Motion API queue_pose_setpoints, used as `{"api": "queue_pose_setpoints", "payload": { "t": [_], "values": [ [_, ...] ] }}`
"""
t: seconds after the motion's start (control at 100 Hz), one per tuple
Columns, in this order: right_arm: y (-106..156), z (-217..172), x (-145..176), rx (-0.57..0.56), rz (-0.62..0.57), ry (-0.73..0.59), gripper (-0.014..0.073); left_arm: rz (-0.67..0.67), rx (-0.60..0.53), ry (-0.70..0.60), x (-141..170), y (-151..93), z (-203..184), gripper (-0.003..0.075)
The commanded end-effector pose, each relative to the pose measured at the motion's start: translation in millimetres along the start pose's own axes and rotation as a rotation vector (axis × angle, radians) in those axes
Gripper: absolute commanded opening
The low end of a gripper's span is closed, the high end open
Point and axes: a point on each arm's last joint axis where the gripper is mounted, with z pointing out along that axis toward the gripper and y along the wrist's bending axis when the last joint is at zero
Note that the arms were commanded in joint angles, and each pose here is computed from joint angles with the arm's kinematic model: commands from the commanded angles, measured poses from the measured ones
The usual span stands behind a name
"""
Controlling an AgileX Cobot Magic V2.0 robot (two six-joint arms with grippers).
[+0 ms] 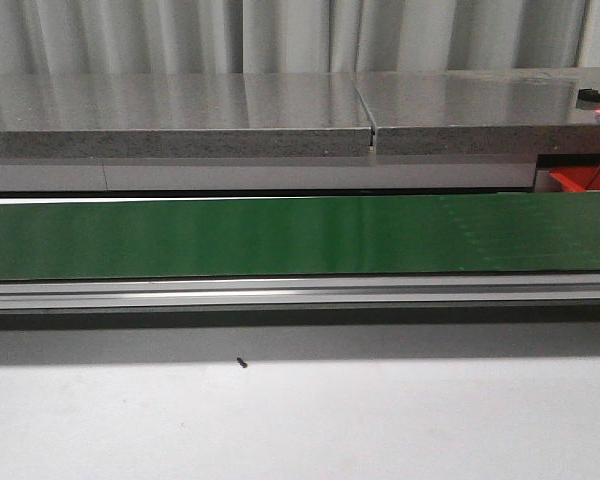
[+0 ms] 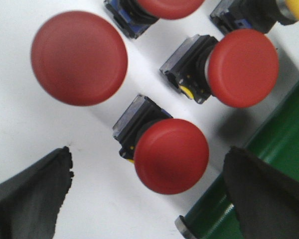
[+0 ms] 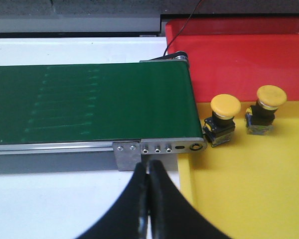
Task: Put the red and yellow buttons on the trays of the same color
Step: 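Move the left gripper down over the red buttons and grasp one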
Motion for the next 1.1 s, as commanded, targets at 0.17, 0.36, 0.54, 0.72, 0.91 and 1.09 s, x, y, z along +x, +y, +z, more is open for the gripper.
{"api": "queue_pose_setpoints", "payload": {
  "t": [0.17, 0.36, 0.54, 0.72, 0.91, 1.09],
  "values": [
    [-0.1, -3.0, -13.0, 0.007, -0.013, -0.086, -0.0091, -0.003, 0.026, -0.064, -9.4, -6.5, -5.7, 0.0482],
    [-0.1, -3.0, -13.0, 0.007, -0.013, -0.086, -0.0091, 0.021, 0.036, -0.073, -10.3, -7.4, -5.5, 0.0299],
    [-0.1, -3.0, -13.0, 0.007, -0.013, -0.086, -0.0091, 0.033, 0.055, -0.109, -10.7, -10.7, -13.1, 0.026],
    [-0.1, -3.0, -13.0, 0.007, -0.013, -0.086, -0.0091, 0.077, 0.062, -0.169, -2.2, -16.2, -40.9, 0.026],
    [-0.1, -3.0, -13.0, 0.007, -0.013, -0.086, -0.0091, 0.123, 0.084, -0.213, 14.8, -26.7, -73.6, 0.026],
    [-0.1, -3.0, -13.0, 0.007, -0.013, -0.086, -0.0091, 0.204, 0.118, -0.245, 29.5, -50.4, -91.4, 0.026]
  ]
}}
